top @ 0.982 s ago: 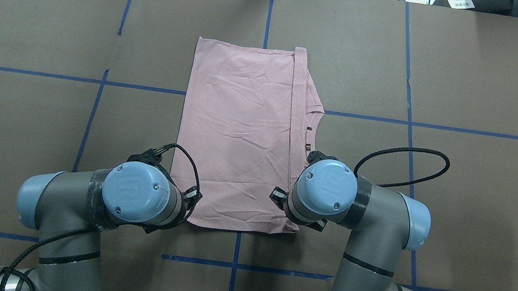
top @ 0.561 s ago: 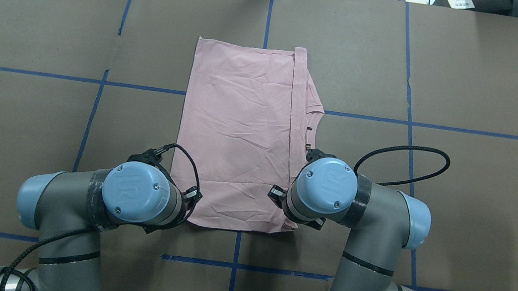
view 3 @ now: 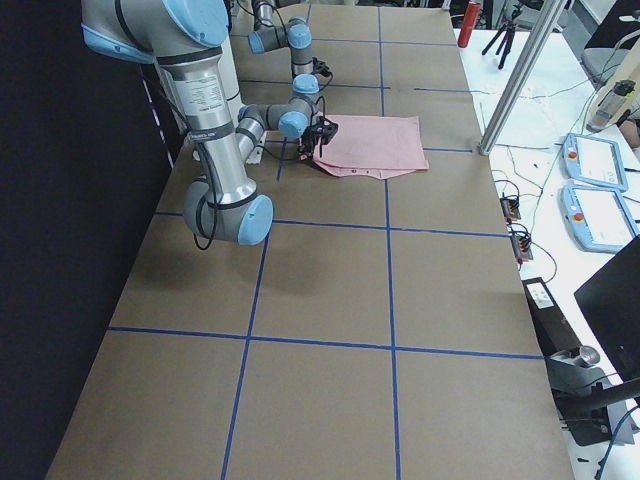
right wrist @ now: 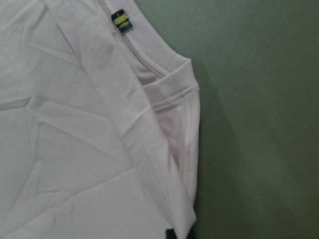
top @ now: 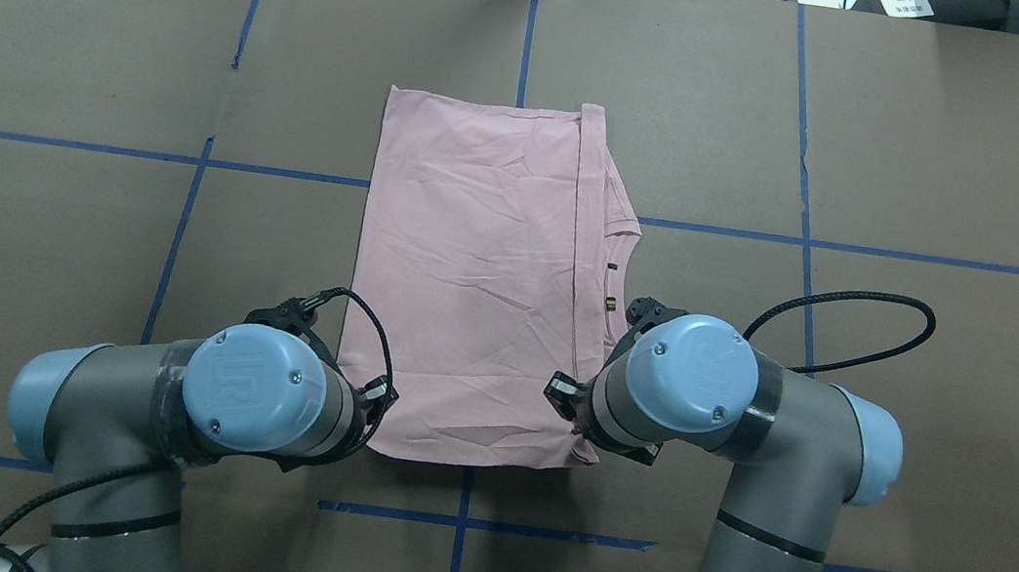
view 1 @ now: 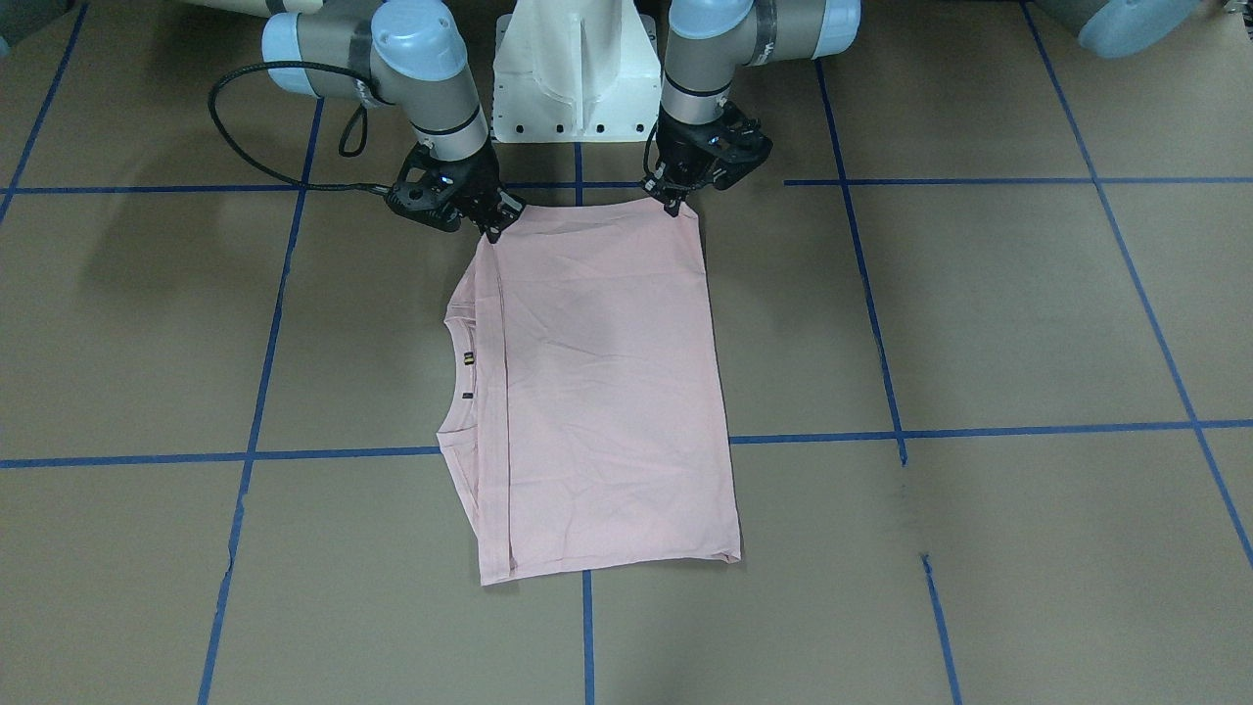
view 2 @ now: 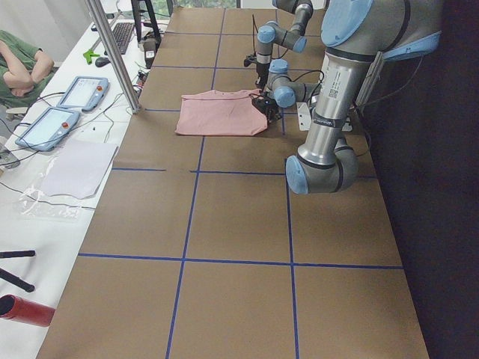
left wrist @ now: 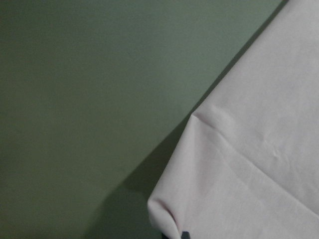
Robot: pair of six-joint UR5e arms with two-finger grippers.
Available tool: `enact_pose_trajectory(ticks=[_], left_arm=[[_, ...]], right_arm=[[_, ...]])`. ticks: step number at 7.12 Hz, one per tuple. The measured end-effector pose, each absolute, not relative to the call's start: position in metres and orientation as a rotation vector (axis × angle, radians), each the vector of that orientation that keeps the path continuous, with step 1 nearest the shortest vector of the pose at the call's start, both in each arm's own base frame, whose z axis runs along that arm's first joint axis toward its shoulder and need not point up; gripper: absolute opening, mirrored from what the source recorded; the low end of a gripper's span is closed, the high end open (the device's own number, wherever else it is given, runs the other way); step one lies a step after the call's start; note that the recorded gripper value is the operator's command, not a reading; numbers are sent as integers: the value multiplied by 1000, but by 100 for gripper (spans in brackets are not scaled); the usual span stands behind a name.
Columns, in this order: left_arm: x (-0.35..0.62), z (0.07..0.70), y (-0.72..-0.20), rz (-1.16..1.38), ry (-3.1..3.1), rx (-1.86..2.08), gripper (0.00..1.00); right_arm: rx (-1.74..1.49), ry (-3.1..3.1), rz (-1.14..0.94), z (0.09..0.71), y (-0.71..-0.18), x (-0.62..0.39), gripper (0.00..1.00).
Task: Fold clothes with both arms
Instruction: 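Lift the near edge with both grippers and fold it toward the collar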
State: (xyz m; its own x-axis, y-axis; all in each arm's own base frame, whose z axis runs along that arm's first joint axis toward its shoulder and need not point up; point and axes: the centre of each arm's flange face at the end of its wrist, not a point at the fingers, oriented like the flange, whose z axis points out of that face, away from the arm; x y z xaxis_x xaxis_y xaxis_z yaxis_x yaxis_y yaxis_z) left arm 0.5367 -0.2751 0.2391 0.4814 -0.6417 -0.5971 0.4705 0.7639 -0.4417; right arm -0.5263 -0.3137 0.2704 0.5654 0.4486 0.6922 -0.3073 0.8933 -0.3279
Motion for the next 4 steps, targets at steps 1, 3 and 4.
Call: enact_pose_trajectory(ticks=[1,3,4], left_arm=[[533,231,-261,-665,821,-240,0],[531,223,-247,-635,819,-261,0],[530,219,-249,-616,825,-261,0]], right_arm=[[-182,-878,435,266,-305,-519,0],[-185,-898,421,259,-299,-514,0],[-171,-905,425,258,-309,-509,0]])
